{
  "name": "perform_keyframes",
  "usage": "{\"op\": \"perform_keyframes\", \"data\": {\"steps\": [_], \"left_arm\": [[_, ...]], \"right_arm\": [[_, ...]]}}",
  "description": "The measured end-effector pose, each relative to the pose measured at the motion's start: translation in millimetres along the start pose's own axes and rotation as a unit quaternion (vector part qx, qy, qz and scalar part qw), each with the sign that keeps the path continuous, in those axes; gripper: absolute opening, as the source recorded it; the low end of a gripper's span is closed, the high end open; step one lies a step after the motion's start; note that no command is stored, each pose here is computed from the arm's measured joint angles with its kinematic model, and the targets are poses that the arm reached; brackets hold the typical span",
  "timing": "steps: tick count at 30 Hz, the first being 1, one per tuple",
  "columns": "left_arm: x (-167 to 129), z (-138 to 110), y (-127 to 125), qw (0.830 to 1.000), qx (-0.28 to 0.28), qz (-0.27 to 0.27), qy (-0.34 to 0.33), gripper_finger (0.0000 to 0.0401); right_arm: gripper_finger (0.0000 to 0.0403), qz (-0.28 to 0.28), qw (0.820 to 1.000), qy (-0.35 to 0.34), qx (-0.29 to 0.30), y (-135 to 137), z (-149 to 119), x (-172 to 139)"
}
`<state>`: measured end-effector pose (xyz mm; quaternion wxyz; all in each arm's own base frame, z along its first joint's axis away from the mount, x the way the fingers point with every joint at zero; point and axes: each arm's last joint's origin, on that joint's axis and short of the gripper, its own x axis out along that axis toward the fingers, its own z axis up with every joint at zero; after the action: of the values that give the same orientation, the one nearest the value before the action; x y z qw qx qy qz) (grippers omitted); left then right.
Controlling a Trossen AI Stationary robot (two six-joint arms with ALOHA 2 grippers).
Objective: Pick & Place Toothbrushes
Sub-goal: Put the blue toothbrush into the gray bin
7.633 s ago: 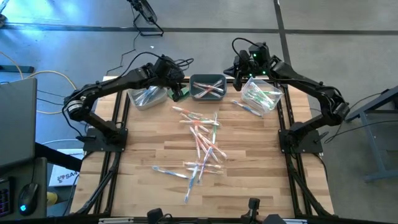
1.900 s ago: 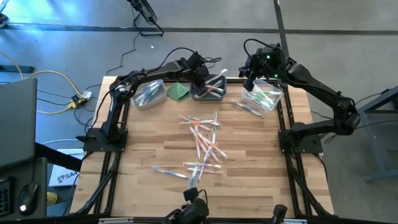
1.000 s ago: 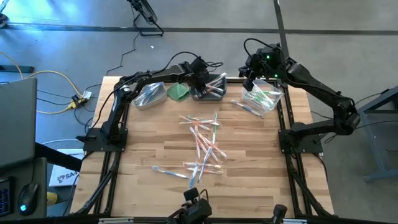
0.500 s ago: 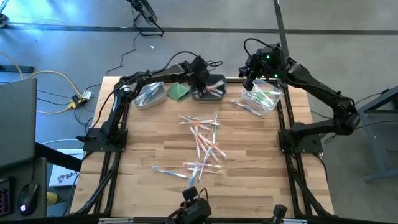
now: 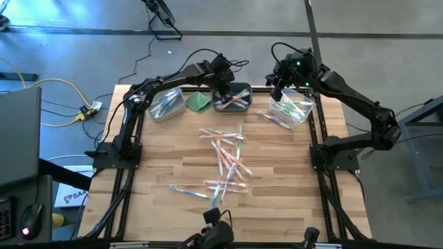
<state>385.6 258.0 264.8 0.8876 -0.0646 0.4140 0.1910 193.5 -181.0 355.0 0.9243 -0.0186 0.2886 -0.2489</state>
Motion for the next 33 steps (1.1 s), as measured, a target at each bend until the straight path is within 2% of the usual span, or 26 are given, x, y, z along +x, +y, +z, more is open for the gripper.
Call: {"op": "perform_keyframes", "data": {"steps": [2,4,12,19,27,33], "left_arm": [[-9.5,1.7,-0.9,1.000,0.010,-0.005,-0.002,0.0020],[-17.3,4.2,-1.2,1.000,0.015,-0.004,-0.009,0.0007],[-29.5,0.4,6.6,1.000,0.010,-0.005,0.008,0.0002],[-40.3,-25.9,16.4,0.999,-0.020,-0.006,0.028,0.0001],[-82.3,-64.1,7.0,0.997,-0.057,0.012,-0.043,0.0000],[-127.6,-94.3,-6.3,0.989,-0.056,0.030,-0.135,0.0000]], "right_arm": [[0.0004,0.000,1.000,0.000,0.000,0.0,0.0,0.0],[0.0004,0.000,1.000,0.000,0.000,0.1,0.0,0.0],[0.0004,0.000,1.000,0.000,0.000,0.0,0.0,0.1],[0.0004,0.000,1.000,0.000,0.000,0.0,0.0,0.1],[0.0004,-0.002,1.000,-0.007,-0.003,-0.4,1.3,0.1],[0.0004,-0.014,0.999,-0.050,-0.010,-2.9,9.7,-0.4]]}}
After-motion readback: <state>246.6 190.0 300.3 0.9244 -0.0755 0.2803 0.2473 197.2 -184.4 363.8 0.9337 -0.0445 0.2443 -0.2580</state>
